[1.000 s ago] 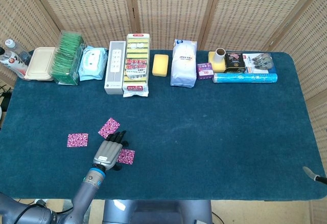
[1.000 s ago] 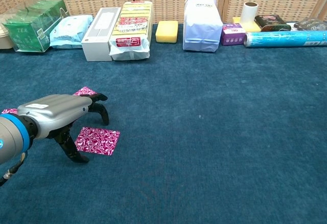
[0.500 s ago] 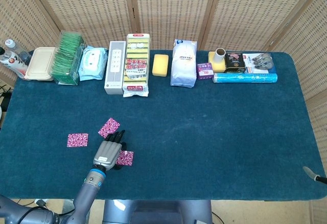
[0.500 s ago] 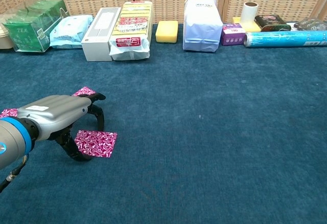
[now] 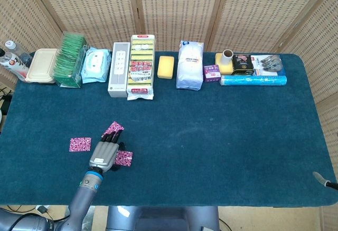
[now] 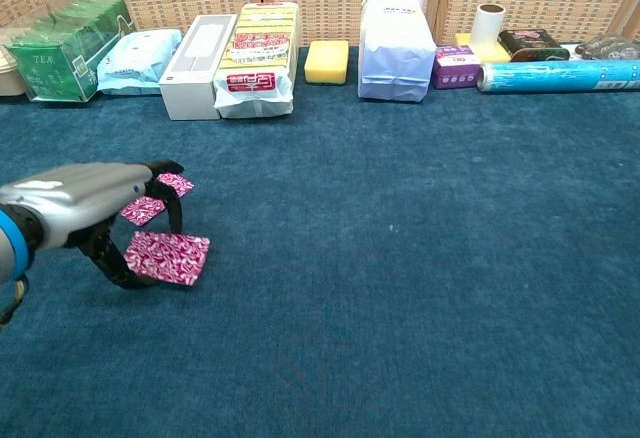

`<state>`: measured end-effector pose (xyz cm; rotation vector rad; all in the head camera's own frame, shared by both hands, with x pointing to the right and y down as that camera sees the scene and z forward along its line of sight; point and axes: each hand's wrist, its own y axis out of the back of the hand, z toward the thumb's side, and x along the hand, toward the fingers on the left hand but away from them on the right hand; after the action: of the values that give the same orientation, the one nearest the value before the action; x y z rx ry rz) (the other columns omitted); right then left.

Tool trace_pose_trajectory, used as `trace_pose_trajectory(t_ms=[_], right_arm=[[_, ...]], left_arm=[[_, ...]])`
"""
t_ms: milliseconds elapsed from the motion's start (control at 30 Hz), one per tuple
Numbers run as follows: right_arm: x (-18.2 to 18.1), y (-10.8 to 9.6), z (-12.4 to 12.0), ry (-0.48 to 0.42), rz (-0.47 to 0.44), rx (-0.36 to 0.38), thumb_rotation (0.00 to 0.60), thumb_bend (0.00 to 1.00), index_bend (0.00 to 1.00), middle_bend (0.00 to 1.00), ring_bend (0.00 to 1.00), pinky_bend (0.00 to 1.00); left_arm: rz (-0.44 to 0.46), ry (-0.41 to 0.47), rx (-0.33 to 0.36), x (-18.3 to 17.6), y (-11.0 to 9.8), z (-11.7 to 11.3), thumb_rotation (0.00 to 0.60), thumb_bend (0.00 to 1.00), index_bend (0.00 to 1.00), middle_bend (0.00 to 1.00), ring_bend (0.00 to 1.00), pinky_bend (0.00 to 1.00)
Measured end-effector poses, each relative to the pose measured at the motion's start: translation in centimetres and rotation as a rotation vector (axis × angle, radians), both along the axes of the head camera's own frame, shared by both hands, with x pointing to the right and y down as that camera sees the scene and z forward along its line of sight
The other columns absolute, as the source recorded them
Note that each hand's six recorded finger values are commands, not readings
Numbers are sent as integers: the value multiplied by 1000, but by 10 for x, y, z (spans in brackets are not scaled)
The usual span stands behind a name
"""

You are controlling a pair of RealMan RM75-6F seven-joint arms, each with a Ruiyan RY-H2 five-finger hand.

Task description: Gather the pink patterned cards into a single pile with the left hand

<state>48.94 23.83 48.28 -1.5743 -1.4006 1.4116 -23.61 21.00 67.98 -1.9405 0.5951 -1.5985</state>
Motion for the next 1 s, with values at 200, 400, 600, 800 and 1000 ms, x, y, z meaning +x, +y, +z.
trace_pose_trajectory(t_ms=[200,400,600,800,1000], right_arm=[[-1,0,0,2,-3,-2,600,0,44,0,0,0],[-3,1,1,1,-10,-7,600,0,44,0,0,0],[-5,0,2,4,-14,-10,600,0,43,0,0,0],[-7,1,4,8,-21,-17,600,0,43,0,0,0],[-7,1,4,7,-17,-16,600,0,44,0,0,0]], left_arm=[[-57,-1,11,-21,-13,-12,600,201,400,0,0,73],[-196,-34,11,-72,-28,-20,600,201,399,0,0,74],[-346,-70,-26,-128,-29,-10,600,201,400,0,0,74],[-415,-85,-63,-158,-23,5,600,201,400,0,0,74],[-400,-76,-76,-164,-27,14,600,201,399,0,0,73]])
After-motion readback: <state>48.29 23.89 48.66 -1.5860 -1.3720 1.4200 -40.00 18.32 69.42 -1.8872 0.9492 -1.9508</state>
